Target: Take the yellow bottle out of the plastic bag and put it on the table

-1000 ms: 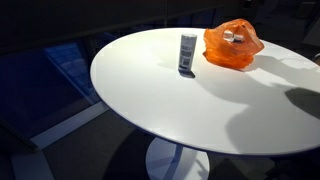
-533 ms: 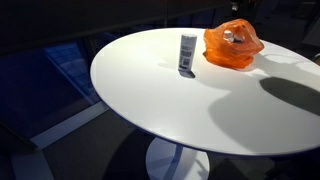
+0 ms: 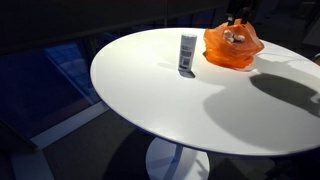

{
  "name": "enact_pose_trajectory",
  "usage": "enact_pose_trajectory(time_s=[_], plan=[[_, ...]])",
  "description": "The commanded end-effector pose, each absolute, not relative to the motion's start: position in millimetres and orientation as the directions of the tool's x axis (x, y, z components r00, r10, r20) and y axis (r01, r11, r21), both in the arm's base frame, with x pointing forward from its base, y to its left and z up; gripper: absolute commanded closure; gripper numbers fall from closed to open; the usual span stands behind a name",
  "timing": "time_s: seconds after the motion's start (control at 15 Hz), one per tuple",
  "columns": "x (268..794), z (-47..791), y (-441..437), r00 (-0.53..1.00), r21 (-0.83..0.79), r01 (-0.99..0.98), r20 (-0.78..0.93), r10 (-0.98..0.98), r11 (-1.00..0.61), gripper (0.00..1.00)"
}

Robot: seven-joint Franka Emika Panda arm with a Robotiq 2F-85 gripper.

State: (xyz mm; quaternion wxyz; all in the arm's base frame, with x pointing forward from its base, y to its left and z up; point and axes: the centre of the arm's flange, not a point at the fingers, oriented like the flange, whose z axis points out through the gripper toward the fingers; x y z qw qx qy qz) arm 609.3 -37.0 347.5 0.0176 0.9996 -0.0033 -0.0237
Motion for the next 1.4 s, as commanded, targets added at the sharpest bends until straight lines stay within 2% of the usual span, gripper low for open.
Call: enact_pose_trajectory(time_s=[0.0, 0.07, 0.2, 0.4, 0.47, 1.33], plan=[[615.3, 351.2, -35.1, 0.999, 0.046, -0.015, -0.039, -0.017, -0.999, 0.29], [615.0, 352.0, -35.2, 0.999, 0.045, -0.015, -0.039, -0.017, -0.999, 0.29], [614.2, 354.4, -36.1, 0.999, 0.042, -0.017, -0.038, -0.019, -0.999, 0.47], [614.4, 354.8, -36.5, 0.999, 0.045, -0.021, -0.04, -0.023, -0.999, 0.59], [614.5, 355.5, -36.5, 0.999, 0.047, -0.024, -0.039, -0.026, -0.999, 0.79], [609.5, 451.7, 12.1, 0.993, 0.047, -0.013, 0.115, -0.007, -0.999, 0.81]])
